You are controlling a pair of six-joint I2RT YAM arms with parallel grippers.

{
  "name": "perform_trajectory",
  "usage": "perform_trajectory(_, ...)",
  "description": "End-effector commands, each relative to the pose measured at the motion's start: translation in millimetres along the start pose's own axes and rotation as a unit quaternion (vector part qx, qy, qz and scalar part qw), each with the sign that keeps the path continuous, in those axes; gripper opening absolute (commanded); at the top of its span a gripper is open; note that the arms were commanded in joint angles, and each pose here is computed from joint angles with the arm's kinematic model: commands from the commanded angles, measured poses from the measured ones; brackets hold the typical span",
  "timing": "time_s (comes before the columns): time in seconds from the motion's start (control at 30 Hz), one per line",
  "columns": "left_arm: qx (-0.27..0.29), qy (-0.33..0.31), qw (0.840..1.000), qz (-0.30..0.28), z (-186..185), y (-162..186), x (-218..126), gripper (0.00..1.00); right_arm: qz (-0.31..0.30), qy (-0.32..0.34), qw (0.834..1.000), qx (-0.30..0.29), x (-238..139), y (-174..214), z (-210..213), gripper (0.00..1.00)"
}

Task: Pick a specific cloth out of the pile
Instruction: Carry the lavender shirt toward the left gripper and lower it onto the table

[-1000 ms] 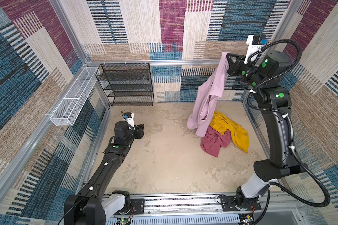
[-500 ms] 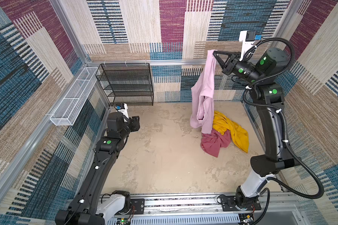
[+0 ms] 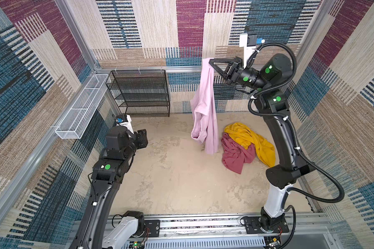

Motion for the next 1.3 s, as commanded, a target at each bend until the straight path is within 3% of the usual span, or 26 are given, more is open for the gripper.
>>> perform_trajectory(0.0,0.005,-0.034,0.999,0.007,11.5,0.8,-15.6,0.54,-0.005,-0.032,0.999,0.007,17.2,7.6,9.0,0.0)
perform_trajectory(0.23,0.02,-0.057,0.998,-0.011,20.3,-6.3,-44.1,0.55,0.011,-0.071,0.997,0.034,61.0,53.9,17.0,0.0)
perform_trajectory(0.53,0.043,-0.084,0.995,-0.011,32.3,-1.6,-57.0,0.56,0.048,-0.097,0.991,0.085,119.4,142.0,18.2,0.0)
perform_trajectory(0.93,0.055,-0.094,0.994,0.002,40.0,10.1,-64.9,0.56,0.136,-0.061,0.978,0.147,177.1,309.6,9.0,0.0)
perform_trajectory(1.27,0.041,-0.075,0.996,0.016,34.3,17.6,-54.3,0.55,0.254,0.022,0.95,0.182,177.5,463.1,10.9,0.0)
Point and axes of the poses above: each gripper's point midway between its finger pads, its own x axis out along the fingers, its own z axis along the line the jaws close on, y = z × x, the point moved 1 cm from there along -x, back along the fingers, and after that the axes turned 6 degrees about -x, right-handed, at the moved point
